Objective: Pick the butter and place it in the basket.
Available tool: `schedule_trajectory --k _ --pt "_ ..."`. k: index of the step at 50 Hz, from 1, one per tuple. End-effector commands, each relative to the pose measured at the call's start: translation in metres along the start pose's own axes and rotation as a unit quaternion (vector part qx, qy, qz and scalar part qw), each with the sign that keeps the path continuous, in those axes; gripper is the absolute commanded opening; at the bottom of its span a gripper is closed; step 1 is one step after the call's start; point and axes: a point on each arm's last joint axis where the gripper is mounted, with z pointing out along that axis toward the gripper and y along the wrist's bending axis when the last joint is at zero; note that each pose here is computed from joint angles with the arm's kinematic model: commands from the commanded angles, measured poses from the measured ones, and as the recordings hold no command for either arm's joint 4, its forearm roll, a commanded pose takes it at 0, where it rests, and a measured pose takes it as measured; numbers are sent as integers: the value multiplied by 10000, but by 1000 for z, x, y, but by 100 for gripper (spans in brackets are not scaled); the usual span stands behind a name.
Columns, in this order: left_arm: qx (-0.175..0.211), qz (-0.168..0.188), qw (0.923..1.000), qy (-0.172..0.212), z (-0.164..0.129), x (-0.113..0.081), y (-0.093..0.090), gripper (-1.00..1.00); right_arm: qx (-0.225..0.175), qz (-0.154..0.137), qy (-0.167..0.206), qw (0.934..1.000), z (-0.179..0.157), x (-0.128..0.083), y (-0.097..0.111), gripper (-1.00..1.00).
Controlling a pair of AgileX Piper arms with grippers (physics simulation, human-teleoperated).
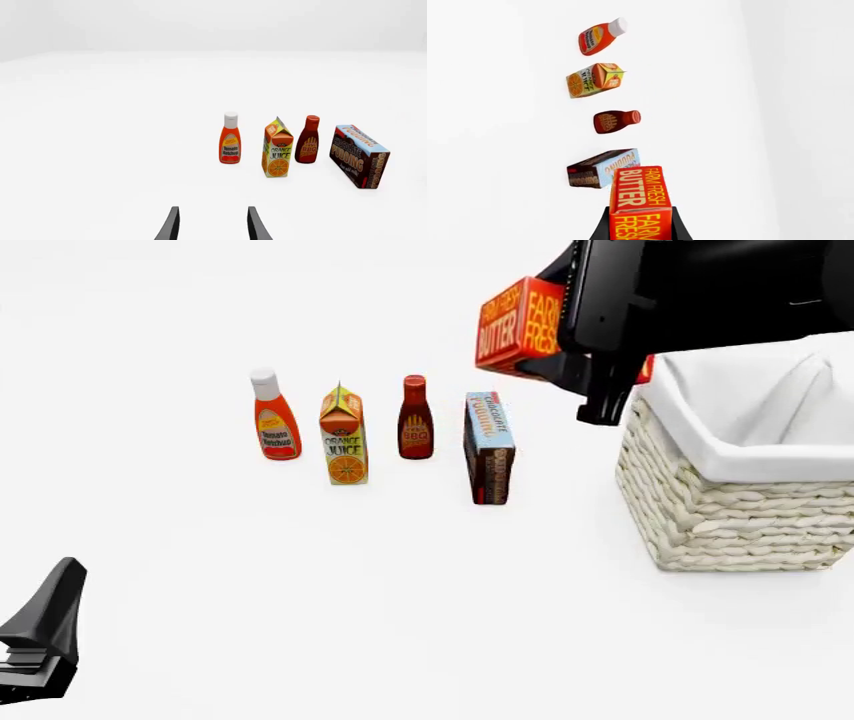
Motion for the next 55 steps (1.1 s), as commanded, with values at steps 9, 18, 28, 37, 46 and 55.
schedule_trajectory --k 9,18,28,37,46,55 --pt "0 0 10000 0 0 0 0 100 402 -26 106 9991 -23 7 -18 -100" --pt "0 0 10000 0 0 0 0 100 458 -83 194 9987 -25 12 -20 -100" --pt "0 0 10000 0 0 0 0 100 524 -163 357 9979 -27 21 -24 -100" --pt "0 0 10000 0 0 0 0 100 567 -197 483 9970 -26 29 -25 -100" --pt "0 0 10000 0 0 0 0 100 601 -235 598 9961 -23 36 -27 -100" --pt "0 0 10000 0 0 0 0 100 651 -269 769 9946 -20 47 -28 -100"
